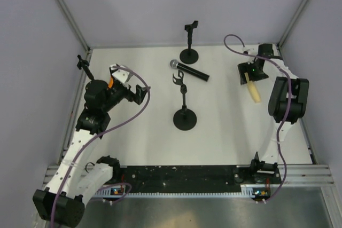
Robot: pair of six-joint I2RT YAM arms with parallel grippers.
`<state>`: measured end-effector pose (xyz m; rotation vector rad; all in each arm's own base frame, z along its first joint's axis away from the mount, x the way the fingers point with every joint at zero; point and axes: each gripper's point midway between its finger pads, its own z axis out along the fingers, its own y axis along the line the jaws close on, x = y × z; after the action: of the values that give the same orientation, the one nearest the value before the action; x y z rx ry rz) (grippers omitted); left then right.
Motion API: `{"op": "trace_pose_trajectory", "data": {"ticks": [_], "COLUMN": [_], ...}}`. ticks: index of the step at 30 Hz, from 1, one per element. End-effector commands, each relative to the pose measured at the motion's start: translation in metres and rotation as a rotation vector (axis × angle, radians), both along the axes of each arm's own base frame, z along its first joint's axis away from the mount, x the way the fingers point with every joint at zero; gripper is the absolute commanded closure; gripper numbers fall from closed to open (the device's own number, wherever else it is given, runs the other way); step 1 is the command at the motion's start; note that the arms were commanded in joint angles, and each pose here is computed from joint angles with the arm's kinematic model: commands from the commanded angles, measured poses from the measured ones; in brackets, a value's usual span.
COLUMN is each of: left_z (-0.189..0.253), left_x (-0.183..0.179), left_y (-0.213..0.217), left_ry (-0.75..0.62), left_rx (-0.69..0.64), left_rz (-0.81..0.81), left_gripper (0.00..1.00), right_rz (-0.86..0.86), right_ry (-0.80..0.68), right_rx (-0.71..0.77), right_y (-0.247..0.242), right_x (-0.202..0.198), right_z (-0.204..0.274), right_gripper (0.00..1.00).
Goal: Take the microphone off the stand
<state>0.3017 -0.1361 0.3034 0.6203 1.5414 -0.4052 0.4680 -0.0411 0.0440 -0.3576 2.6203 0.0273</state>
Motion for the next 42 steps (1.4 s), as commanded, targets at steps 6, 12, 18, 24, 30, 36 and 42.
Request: {"op": "trace_pose_trajectory", "data": {"ticks": [6, 12, 18, 24, 30, 36, 42], "left_z": [-0.006, -0.019, -0.025, -0.027, -0.025, -0.017, -0.006], "left_x": [-0.015, -0.035, -0.047, -0.052, -0.043, -0.035, -0.049], "left_y": [-0.029, -0.047, -0.054, -0.057, -0.051, -0.044, -0.036], "left_ry": [-0.03, 0.005, 0.022, 0.025, 0.011, -0.016, 0.002], "left_rx": [-0.001, -0.008, -0.023, -0.037, -0.041, -0.021, 0.131], "left_rz": [-0.217, -0.38, -0.45, -0.474, -0.418, -0.362, -0.396], "left_gripper": [0.01, 0.01, 0.01, 0.01, 0.01, 0.01, 0.01], "right_rz": [0.216, 0.596, 0.98, 1.18, 1.274, 1.384, 1.482], "right_ry": [-0.321, -0.559, -0.793, -0.813, -0.768, -0.722, -0.675], "right_rx": [0.092, 0.297, 0.516, 0.578, 0.593, 0.693, 0.723], "right_y": [0.034, 0.102, 0.169, 0.226, 0.272, 0.299, 0.312], "right_x": [-0.002, -0.051, -0.118, -0.156, -0.176, -0.195, -0.2], "right_z": [0.127, 0.182, 0.223, 0.228, 0.219, 0.209, 0.182], "right_gripper": [0.14, 0.15, 0.17, 0.15, 0.14, 0.14, 0.16]}}
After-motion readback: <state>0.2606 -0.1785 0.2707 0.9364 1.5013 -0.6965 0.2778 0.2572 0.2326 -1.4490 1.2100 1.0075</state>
